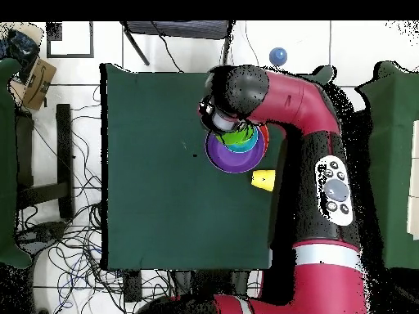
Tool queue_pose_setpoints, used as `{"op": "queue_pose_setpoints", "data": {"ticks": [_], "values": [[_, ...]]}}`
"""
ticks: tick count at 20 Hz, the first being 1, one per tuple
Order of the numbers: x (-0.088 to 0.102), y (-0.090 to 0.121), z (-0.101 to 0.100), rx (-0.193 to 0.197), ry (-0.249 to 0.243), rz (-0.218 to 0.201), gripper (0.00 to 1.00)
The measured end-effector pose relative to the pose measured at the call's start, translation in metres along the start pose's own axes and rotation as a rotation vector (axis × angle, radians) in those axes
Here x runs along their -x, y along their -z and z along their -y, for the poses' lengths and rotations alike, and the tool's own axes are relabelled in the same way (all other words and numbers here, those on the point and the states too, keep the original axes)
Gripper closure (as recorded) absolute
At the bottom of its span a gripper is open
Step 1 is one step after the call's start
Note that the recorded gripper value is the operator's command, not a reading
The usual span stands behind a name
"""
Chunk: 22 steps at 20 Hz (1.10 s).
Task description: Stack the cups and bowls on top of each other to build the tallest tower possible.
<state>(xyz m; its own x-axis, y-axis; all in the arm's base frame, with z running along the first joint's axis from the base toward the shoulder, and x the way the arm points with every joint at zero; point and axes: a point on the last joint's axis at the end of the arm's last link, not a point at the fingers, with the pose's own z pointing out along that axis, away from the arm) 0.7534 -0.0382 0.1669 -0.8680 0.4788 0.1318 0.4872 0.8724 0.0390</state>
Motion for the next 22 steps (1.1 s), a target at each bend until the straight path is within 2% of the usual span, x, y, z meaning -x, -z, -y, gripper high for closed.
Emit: {"op": "queue_pose_setpoints", "data": {"ticks": [11,22], "values": [[0.003,0.007,0.011,-0.035,0.013,0.029,1.0],[0.005,0.008,0.011,-0.034,0.019,0.034,1.0]]}}
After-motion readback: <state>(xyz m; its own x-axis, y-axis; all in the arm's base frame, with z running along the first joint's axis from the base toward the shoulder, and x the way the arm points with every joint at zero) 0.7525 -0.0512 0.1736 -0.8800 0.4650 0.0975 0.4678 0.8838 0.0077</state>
